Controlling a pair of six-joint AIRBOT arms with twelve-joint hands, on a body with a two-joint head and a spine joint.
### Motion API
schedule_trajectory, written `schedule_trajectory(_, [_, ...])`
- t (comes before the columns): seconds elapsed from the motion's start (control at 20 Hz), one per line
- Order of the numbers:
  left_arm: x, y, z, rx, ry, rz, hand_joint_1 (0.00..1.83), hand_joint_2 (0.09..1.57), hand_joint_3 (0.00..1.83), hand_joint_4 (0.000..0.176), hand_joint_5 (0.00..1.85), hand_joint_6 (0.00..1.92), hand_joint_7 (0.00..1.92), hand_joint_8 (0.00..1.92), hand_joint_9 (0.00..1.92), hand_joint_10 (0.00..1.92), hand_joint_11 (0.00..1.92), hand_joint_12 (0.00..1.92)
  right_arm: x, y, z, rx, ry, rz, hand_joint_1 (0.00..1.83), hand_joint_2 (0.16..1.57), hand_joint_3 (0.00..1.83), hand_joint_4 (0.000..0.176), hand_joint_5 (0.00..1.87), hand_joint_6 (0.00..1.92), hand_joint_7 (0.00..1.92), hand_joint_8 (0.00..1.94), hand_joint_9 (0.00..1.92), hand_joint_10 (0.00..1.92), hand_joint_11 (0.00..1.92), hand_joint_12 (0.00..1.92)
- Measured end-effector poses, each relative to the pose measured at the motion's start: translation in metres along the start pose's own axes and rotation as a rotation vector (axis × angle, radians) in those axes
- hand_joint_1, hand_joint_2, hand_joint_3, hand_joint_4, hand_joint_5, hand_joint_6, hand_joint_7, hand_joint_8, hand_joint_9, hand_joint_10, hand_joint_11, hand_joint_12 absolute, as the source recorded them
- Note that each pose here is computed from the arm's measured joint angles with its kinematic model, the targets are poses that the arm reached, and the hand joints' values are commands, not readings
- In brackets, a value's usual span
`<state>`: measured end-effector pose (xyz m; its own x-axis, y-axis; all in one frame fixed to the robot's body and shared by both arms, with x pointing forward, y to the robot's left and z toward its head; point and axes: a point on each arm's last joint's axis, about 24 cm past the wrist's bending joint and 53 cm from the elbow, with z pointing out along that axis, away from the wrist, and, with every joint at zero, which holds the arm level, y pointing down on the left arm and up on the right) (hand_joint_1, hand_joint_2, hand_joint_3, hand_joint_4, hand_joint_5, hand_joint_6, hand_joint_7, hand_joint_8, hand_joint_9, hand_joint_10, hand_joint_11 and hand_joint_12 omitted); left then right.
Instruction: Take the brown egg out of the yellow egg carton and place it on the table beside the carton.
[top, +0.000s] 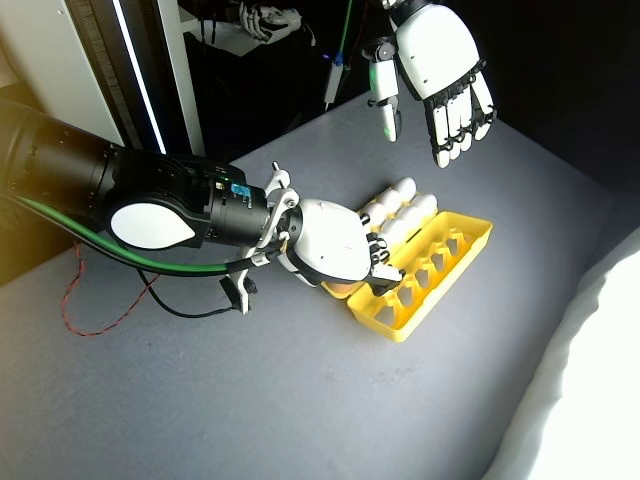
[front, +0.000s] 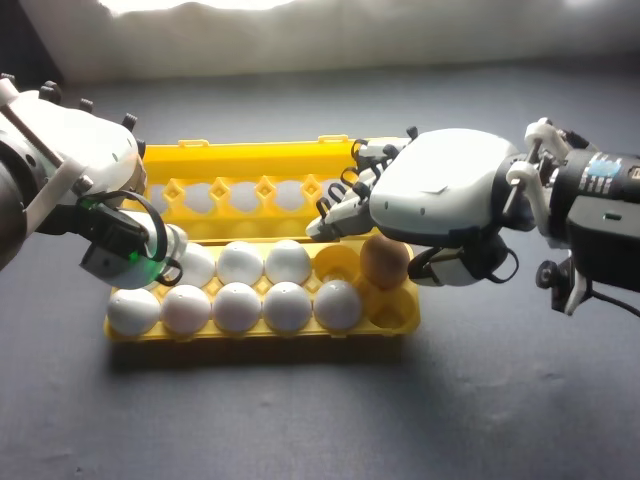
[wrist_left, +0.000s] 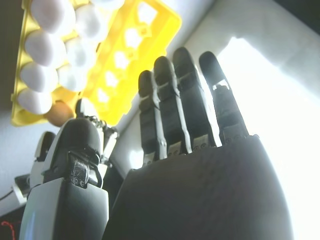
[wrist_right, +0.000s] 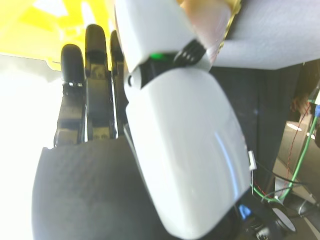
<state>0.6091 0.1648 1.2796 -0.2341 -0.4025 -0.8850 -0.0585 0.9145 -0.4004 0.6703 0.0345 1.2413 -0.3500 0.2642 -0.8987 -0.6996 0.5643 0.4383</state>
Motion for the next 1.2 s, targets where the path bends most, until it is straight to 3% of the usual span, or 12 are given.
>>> schedule_trajectory(0.4, [0.0001,-0.0003,-0.0001,0.001,0.0,0.0,0.21,1.37,0.0,0.0,0.47,0.0,0.51,0.0,0.47,0.0,0.02,0.78,0.0007,-0.0073,0.0006,0.009,-0.006,-0.001,1.4,1.09,0.01,0.0,0.51,0.04,0.55,0.02,0.49,0.28,0.0,1.41])
schedule_trajectory(0.45, [0.0001,-0.0003,-0.0001,0.001,0.0,0.0,0.2,1.37,0.0,0.0,0.47,0.0,0.51,0.0,0.47,0.0,0.02,0.78,0.0006,-0.007,0.0006,0.008,-0.007,-0.001,1.39,1.15,0.03,0.0,0.44,0.01,0.47,0.0,0.4,0.25,0.0,1.32])
schedule_trajectory(0.5, [0.0001,-0.0002,-0.0001,0.001,0.0,0.0,0.2,1.37,0.0,0.0,0.46,0.0,0.51,0.0,0.46,0.0,0.02,0.78,0.0006,-0.0072,0.0006,0.008,-0.007,-0.001,1.38,1.13,0.01,0.0,0.49,0.03,0.52,0.03,0.45,0.28,0.0,1.39])
schedule_trajectory(0.65, [0.0001,-0.0003,-0.0001,0.001,0.0,0.0,0.23,1.37,0.0,0.0,0.48,0.0,0.52,0.0,0.48,0.0,0.02,0.78,-0.0008,-0.0074,0.0006,0.007,-0.012,-0.002,1.41,1.1,0.0,0.0,0.59,0.04,0.65,0.03,0.57,0.29,0.12,1.36])
schedule_trajectory(1.0, [0.0001,-0.0003,-0.0001,0.001,0.0,0.0,0.22,1.38,0.0,0.0,0.48,0.0,0.52,0.0,0.47,0.0,0.03,0.77,-0.0003,-0.0084,0.0003,0.007,-0.014,-0.011,1.39,1.12,0.01,0.0,0.65,0.05,0.72,0.03,0.62,0.29,0.18,1.36])
schedule_trajectory(1.05, [0.0001,-0.0002,-0.0001,0.001,0.0,0.0,0.19,1.38,0.0,0.0,0.46,0.0,0.5,0.0,0.45,0.0,0.01,0.77,-0.0002,-0.0081,0.0005,0.005,-0.016,-0.012,1.39,1.17,0.01,0.0,0.62,0.03,0.69,0.01,0.56,0.33,0.12,1.41])
schedule_trajectory(1.2, [0.0001,-0.0003,-0.0001,0.001,0.0,0.0,0.19,1.38,0.0,0.0,0.45,0.0,0.49,0.0,0.46,0.0,0.0,0.79,-0.0007,-0.0071,0.0003,-0.001,-0.023,-0.012,1.36,1.17,0.0,0.0,0.73,0.07,0.82,0.05,0.68,0.4,0.28,1.35])
